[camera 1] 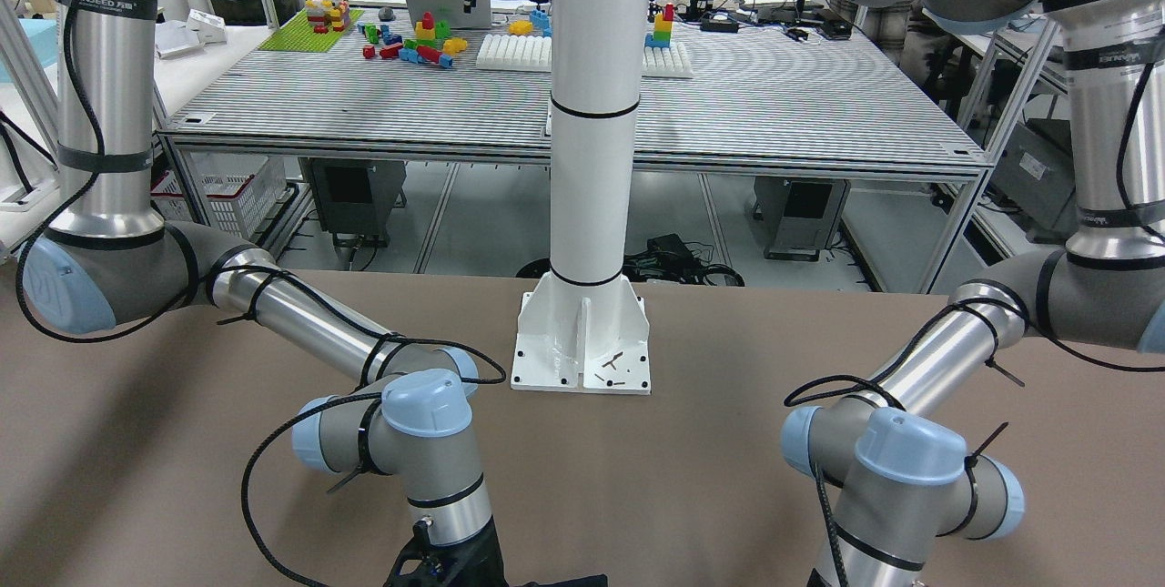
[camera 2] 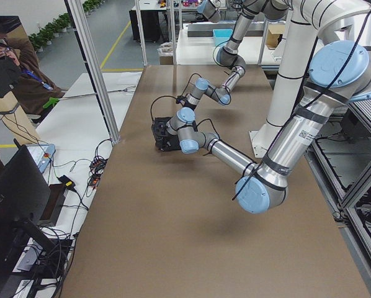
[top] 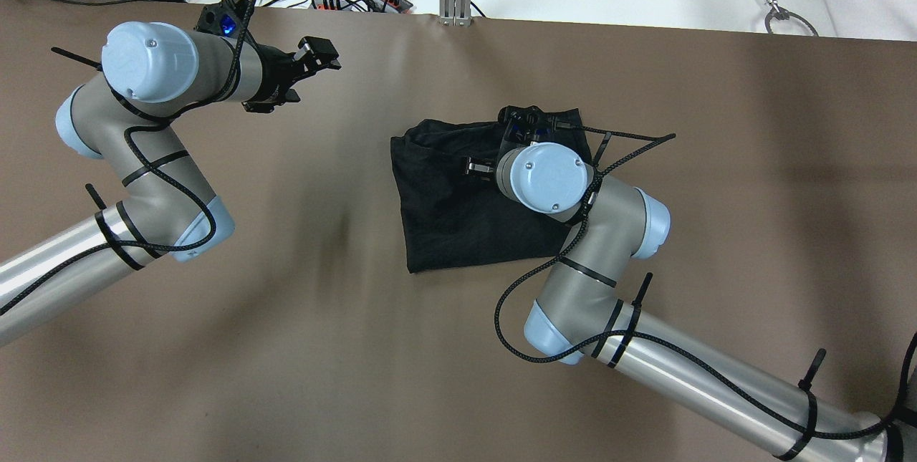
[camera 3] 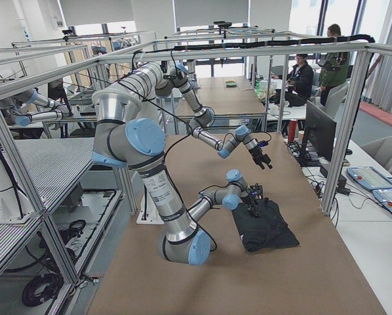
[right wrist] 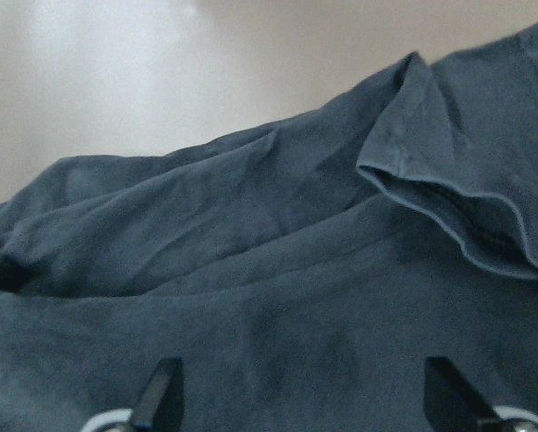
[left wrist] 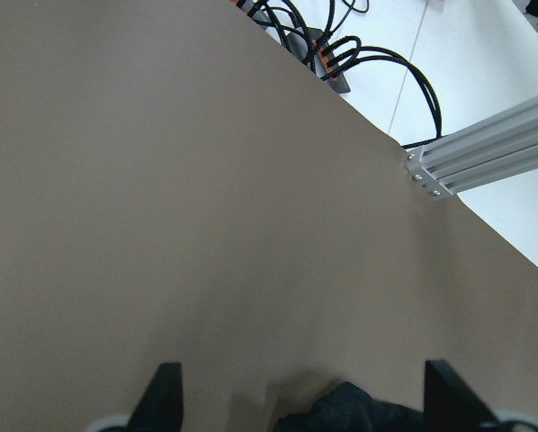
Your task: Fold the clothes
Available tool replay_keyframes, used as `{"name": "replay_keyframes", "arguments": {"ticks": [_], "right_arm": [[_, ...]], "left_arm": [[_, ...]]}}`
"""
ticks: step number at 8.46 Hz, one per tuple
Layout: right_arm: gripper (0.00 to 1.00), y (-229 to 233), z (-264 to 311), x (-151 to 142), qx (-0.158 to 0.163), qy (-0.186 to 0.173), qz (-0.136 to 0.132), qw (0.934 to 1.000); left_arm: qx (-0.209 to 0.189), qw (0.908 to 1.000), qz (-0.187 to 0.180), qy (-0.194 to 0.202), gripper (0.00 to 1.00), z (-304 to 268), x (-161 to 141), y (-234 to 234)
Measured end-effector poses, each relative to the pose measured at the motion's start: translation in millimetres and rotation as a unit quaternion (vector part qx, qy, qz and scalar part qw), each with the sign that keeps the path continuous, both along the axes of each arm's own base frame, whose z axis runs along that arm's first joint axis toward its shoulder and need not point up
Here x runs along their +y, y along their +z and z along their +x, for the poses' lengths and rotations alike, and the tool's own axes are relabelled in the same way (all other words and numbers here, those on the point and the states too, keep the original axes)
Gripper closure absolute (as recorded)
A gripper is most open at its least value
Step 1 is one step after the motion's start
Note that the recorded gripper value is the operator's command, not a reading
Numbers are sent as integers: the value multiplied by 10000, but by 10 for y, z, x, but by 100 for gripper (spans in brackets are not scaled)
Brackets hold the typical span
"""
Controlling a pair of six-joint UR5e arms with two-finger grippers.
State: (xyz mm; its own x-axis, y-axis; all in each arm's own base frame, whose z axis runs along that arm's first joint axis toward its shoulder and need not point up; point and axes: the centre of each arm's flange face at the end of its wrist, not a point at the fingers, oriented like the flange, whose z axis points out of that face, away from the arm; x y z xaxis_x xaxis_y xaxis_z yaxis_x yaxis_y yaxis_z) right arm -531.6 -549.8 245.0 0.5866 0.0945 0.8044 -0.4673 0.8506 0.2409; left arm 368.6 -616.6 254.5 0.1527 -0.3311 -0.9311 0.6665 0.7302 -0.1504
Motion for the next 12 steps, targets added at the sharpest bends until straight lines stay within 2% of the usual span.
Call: {"name": "replay_keyframes", "arguments": {"ticks": [2, 4, 6, 8, 10, 11, 12], "right_arm": [[6, 240, 49, -401, 510, 26, 61, 9987], [6, 484, 291, -932, 925, 180, 25, 9955], [6, 847, 823, -1503, 1350, 334, 28, 9903], [6, 1006, 1419, -1894, 1572, 349, 64, 9869], [6, 1037, 1915, -2127, 1679, 144, 158, 9856], [5, 1065, 2199, -2232, 1825, -119, 292, 9827], [5, 1155, 2534, -2325, 2115, -513, 472, 9749]], "left_arm": [[-61, 9999, 77, 42, 6, -19, -7, 1], [-110, 9999, 65, 29, 6, -33, -55, 43], [-165, 9999, 7, 39, 6, 26, -118, 105], [-198, 9998, -2, 42, 6, 53, -167, 115], [-360, 9993, 127, -29, 6, -117, -308, 102], [-580, 9981, 160, -91, 6, -328, -445, 126], [-1026, 9943, 297, -7, 6, -616, -609, 176]]}}
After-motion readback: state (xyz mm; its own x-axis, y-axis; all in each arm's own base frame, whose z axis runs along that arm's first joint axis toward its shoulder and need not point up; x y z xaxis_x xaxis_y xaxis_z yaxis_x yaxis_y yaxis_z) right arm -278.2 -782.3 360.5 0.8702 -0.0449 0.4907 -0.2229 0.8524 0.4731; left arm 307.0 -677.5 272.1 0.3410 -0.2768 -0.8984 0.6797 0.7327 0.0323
